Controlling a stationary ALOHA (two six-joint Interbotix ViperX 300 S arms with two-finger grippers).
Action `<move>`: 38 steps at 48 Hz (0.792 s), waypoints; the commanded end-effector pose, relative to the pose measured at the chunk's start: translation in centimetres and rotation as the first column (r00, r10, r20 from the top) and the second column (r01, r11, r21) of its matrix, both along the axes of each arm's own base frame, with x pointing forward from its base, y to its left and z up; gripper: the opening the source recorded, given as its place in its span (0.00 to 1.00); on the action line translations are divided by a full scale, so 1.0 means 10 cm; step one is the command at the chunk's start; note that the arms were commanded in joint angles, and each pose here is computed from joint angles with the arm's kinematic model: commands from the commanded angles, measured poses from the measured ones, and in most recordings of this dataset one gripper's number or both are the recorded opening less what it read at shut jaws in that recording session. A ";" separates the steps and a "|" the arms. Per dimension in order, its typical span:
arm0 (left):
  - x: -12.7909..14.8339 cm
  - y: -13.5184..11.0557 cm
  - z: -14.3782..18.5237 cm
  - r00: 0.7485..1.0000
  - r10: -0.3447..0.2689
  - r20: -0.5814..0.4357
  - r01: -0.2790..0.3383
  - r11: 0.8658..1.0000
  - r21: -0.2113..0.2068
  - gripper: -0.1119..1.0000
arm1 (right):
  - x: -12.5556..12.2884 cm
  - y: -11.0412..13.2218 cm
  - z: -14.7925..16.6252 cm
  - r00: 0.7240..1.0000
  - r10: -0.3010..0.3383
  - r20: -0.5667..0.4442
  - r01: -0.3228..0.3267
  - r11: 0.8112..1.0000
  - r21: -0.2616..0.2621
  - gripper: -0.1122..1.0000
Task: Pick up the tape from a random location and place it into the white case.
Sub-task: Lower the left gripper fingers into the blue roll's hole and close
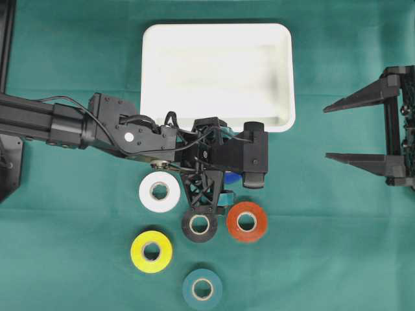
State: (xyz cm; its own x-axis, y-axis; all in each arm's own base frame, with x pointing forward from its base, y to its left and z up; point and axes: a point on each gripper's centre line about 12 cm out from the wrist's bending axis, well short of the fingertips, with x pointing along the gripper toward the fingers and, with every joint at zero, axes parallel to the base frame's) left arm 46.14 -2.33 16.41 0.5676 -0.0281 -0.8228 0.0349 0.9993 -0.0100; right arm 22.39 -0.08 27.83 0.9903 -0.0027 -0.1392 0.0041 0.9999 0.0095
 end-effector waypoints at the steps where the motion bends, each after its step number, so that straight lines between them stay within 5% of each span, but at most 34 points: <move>1: 0.03 -0.02 0.04 0.999 -0.002 0.032 0.002 1.000 -0.003 0.99 | 0.03 0.00 0.07 1.000 0.003 0.015 -0.003 1.000 -0.005 0.92; 38: 0.08 0.05 -0.44 1.000 0.013 -0.023 -0.013 1.000 -0.001 0.99 | 0.04 0.00 0.05 1.000 0.002 0.008 -0.002 1.000 -0.003 0.92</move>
